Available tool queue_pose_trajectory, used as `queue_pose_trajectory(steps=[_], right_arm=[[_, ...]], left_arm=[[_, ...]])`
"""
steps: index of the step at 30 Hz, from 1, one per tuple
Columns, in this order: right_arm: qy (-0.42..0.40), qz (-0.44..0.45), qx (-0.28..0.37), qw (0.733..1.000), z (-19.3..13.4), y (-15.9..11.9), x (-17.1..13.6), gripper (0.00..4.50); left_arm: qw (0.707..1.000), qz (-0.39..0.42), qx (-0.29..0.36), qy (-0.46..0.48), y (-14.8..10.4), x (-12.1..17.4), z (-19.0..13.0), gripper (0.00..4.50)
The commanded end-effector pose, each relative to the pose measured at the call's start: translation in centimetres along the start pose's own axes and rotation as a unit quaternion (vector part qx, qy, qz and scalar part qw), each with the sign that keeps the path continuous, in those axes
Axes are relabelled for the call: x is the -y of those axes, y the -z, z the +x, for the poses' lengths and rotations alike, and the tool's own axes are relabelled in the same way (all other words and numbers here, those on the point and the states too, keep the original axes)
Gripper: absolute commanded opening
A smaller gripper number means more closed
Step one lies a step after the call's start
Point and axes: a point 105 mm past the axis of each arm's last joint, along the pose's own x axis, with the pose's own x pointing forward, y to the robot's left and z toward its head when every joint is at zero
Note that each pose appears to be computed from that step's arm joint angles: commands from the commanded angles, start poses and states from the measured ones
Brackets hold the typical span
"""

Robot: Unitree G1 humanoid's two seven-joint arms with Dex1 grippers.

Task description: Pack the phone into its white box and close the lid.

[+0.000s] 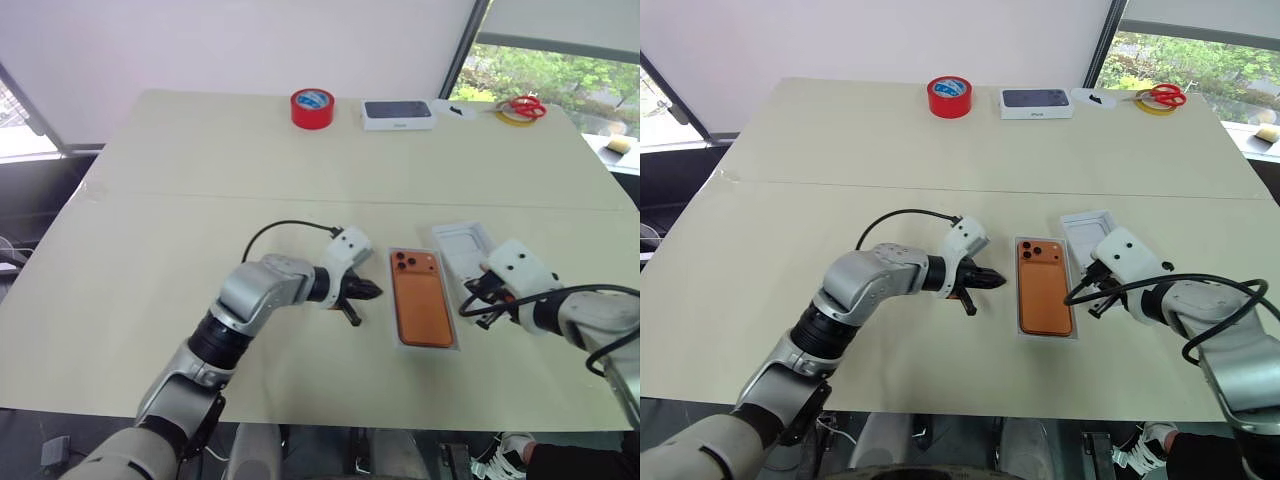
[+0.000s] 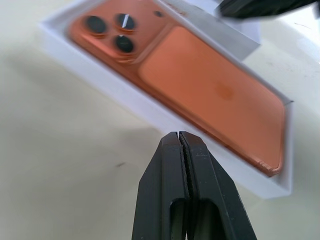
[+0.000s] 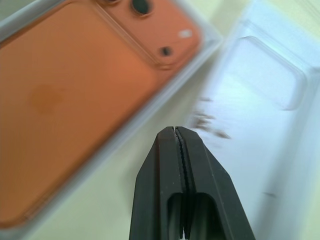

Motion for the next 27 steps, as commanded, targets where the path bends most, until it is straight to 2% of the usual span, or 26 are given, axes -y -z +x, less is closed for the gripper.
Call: queue_pose_trajectory(steps=[1, 4, 8, 12, 16, 21, 27], right_arm=[[-0.004, 0.007, 0.009, 1.000, -0.5, -0.2, 0.6, 0.00], [-0.007, 0.046, 0.013, 0.999, -0.3, -0.4, 1.0, 0.77], [0.003, 0.091, 0.003, 0.996, 0.5, -0.4, 1.6, 2.71], [-0.006, 0.153, -0.003, 0.988, 1.5, -0.4, 1.8, 2.71], [-0.007, 0.159, -0.016, 0.987, 2.1, -0.3, 1.9, 2.71], [-0.003, 0.173, -0.059, 0.983, 3.4, 0.2, 2.2, 2.71], [-0.012, 0.179, -0.067, 0.982, 4.3, -0.6, 2.5, 2.71]], left_arm=[[1.000, 0.005, 0.027, -0.012, -0.9, -0.7, -1.1, 0.05], [0.998, 0.045, 0.039, -0.029, -1.1, -1.6, -2.2, 0.00], [0.986, 0.158, 0.038, -0.020, -0.4, -1.8, -4.0, 0.00], [0.977, 0.200, 0.072, 0.020, -0.7, -1.2, -5.9, 0.00], [0.966, 0.247, 0.069, 0.034, -0.3, -0.8, -6.4, 0.00], [0.961, 0.257, 0.076, 0.068, -0.2, 0.3, -6.6, 0.00], [0.956, 0.274, 0.070, 0.081, 0.5, 0.9, -6.6, 0.00]])
